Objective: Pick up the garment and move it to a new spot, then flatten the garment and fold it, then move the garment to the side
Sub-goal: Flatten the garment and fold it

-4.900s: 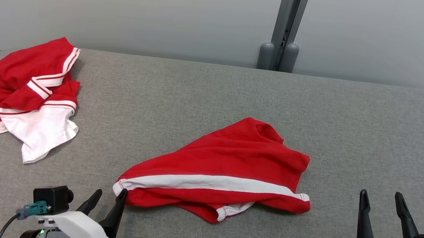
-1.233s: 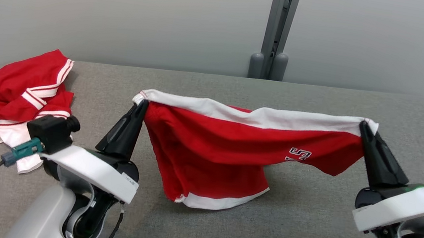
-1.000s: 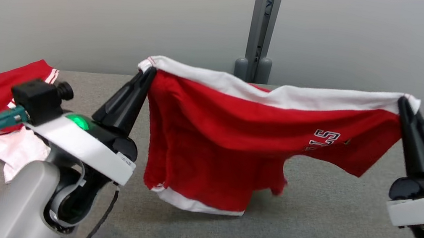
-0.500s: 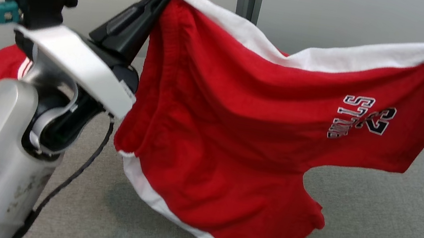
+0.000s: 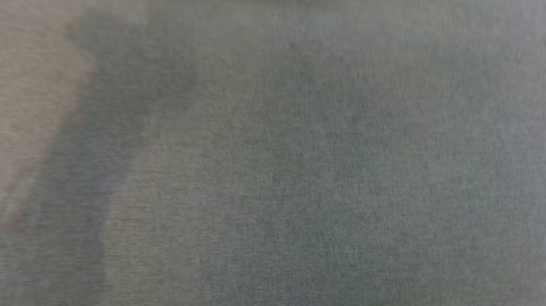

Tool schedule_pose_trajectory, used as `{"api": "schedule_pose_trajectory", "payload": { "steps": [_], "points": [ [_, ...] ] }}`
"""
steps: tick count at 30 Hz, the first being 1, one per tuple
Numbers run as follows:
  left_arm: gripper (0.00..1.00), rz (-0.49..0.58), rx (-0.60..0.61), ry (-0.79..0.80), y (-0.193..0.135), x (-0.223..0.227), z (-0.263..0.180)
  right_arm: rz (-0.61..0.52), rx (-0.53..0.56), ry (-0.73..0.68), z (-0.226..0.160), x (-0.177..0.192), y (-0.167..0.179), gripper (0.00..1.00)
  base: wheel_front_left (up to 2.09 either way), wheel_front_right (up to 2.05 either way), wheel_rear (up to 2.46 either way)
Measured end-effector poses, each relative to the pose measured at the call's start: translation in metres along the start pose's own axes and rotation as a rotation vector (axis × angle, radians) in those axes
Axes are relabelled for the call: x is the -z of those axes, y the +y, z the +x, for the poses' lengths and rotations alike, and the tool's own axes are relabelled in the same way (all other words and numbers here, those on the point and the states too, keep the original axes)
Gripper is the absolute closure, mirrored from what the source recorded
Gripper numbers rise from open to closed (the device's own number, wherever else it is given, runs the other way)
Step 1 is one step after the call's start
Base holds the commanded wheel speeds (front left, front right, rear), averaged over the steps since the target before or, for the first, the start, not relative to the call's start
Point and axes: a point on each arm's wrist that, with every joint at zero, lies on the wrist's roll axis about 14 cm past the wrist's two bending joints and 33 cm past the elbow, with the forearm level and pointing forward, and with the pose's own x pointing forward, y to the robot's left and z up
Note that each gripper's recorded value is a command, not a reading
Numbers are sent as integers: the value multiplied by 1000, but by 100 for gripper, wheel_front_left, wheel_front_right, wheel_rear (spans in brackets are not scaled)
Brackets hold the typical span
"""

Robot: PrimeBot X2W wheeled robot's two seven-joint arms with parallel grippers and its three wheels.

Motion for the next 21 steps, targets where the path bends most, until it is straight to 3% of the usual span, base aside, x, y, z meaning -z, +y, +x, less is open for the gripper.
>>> {"api": "schedule_pose_trajectory", "payload": {
  "steps": [5,10,14,17,21],
  "points": [
    [100,33,-35,-50,36,48,29,-8,9,2,19,54,-10,100,0,0,0],
    [100,-55,-121,81,75,172,14,45,28,224,-13,170,-17,100,0,0,0],
    [100,-148,-148,222,76,269,-25,87,46,409,-59,248,-17,100,0,0,0],
    [100,-220,-145,231,70,290,-40,104,46,424,-70,262,-18,100,0,0,0],
    [100,-301,-152,208,68,284,-59,123,56,442,-92,267,-20,100,0,0,0]
  ]
}}
